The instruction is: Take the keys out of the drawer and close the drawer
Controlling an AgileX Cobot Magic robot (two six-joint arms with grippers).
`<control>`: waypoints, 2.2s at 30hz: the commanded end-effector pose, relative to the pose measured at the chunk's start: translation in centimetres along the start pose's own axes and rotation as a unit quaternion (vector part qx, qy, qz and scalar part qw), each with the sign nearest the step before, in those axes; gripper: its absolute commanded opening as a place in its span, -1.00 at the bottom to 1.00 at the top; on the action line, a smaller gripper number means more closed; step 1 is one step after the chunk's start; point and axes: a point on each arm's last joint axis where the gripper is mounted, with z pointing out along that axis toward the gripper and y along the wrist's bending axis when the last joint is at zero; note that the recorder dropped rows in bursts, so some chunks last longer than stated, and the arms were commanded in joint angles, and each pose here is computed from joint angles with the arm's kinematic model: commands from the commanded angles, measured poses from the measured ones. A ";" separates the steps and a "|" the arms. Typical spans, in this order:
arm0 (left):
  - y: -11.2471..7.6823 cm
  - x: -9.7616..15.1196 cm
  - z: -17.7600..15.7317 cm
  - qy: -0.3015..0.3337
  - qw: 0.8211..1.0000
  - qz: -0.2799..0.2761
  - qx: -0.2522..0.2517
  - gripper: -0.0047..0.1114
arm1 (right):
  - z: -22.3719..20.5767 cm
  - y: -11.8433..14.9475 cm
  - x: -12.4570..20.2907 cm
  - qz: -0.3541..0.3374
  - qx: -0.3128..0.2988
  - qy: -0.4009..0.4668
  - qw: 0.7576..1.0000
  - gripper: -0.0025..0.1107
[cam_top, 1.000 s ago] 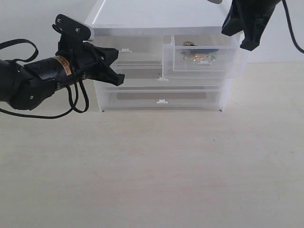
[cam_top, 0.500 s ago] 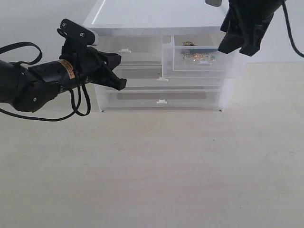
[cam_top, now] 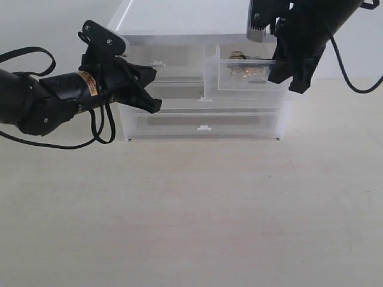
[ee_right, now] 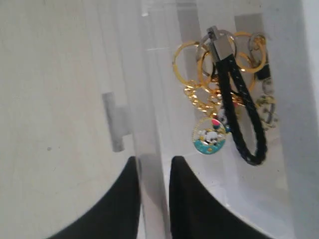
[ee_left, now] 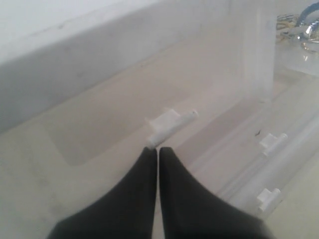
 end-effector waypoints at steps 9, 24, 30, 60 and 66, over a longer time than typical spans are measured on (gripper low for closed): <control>2.3 -0.9 0.4 -0.024 0.994 -0.086 -0.060 -0.85 | -2.5 1.1 0.4 -0.015 -0.043 0.026 0.999 -0.96; 2.3 -0.9 0.4 -0.023 0.994 -0.088 -0.060 -0.85 | -2.8 0.9 -0.2 0.016 -0.026 -0.002 1.000 -0.79; 2.3 -0.9 0.4 -0.023 0.994 -0.088 -0.060 -0.85 | -2.8 0.7 -0.2 0.051 -0.016 -0.005 0.999 0.01; 2.3 -0.9 0.4 -0.024 0.994 -0.088 -0.060 -0.85 | -6.7 -1.7 -1.9 0.447 0.107 -0.156 0.874 -0.96; 2.3 -0.9 0.4 -0.024 0.994 -0.088 -0.060 -0.85 | -4.3 -1.5 -1.6 0.460 0.052 -0.098 0.881 -0.96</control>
